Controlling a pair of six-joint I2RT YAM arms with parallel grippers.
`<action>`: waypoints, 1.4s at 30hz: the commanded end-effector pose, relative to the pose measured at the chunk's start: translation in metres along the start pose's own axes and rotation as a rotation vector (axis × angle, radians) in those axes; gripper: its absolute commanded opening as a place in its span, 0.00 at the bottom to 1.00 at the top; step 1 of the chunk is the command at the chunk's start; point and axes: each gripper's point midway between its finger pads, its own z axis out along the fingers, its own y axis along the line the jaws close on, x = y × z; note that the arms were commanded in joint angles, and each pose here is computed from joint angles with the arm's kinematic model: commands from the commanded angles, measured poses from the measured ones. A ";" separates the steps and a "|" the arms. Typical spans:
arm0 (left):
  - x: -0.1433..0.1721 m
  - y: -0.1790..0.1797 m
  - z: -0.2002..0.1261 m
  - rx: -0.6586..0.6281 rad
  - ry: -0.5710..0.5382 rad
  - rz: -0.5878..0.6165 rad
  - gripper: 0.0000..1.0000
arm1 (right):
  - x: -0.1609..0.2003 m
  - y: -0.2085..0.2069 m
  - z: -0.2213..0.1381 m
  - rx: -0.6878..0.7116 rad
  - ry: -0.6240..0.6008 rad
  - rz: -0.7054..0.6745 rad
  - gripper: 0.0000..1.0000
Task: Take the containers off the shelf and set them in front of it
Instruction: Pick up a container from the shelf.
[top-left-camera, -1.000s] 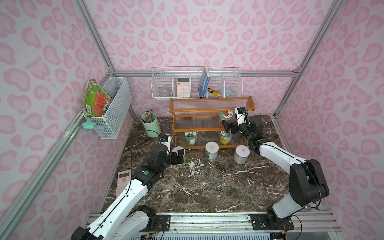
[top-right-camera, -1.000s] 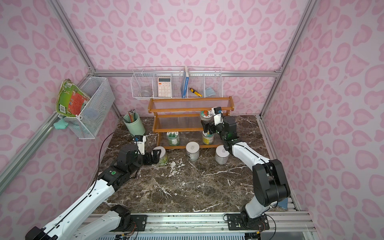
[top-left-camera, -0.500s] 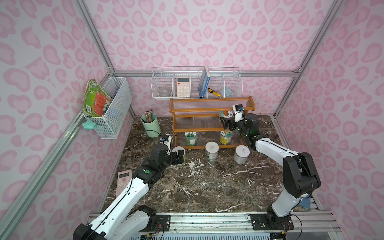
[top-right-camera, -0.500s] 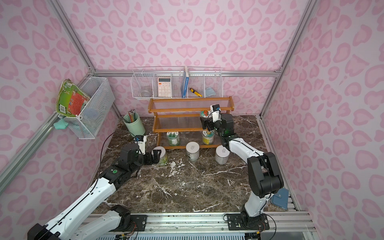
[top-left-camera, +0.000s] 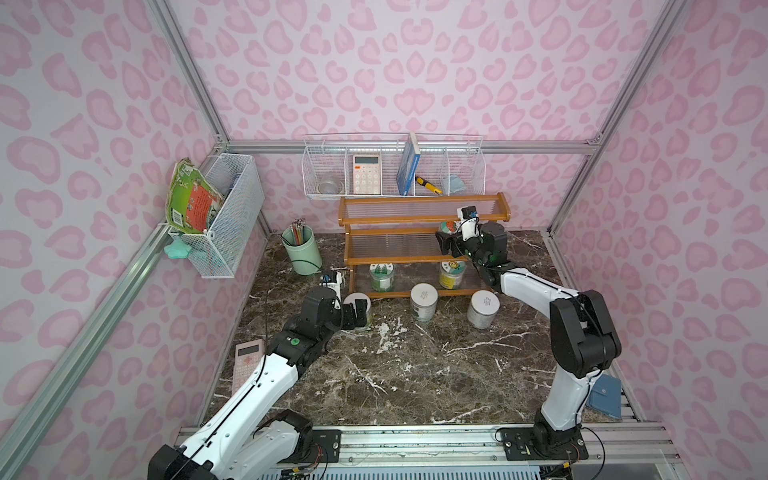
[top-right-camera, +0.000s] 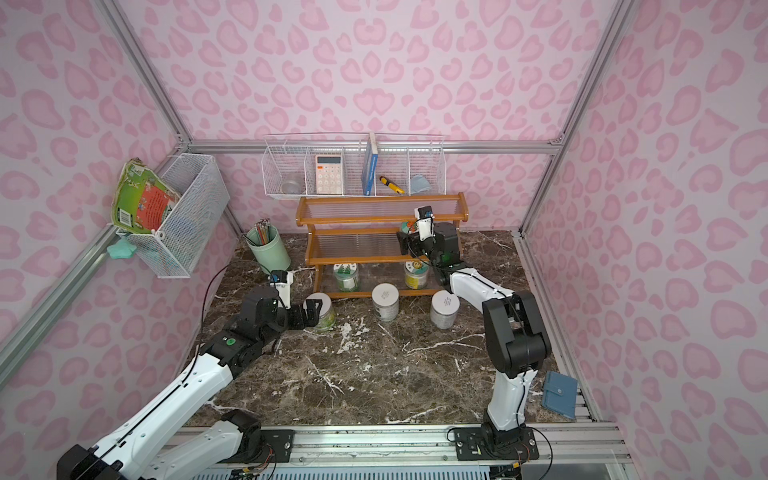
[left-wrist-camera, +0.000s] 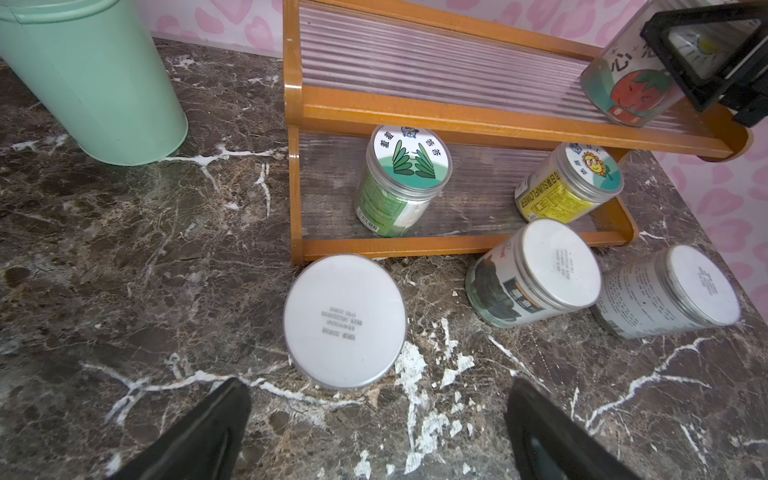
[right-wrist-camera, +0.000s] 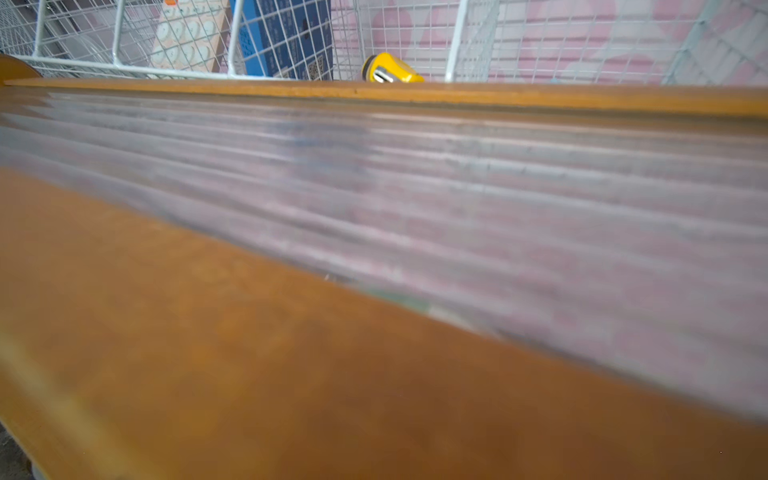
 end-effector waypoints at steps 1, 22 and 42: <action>-0.002 -0.001 -0.001 0.004 -0.008 -0.003 0.99 | -0.008 -0.002 0.003 0.014 -0.023 -0.014 0.96; -0.002 0.001 -0.001 -0.004 -0.007 -0.011 0.99 | -0.010 0.028 -0.038 -0.007 -0.014 -0.020 0.78; -0.002 -0.006 0.010 0.030 0.014 -0.018 0.99 | 0.026 0.080 -0.188 0.036 -0.008 -0.022 0.76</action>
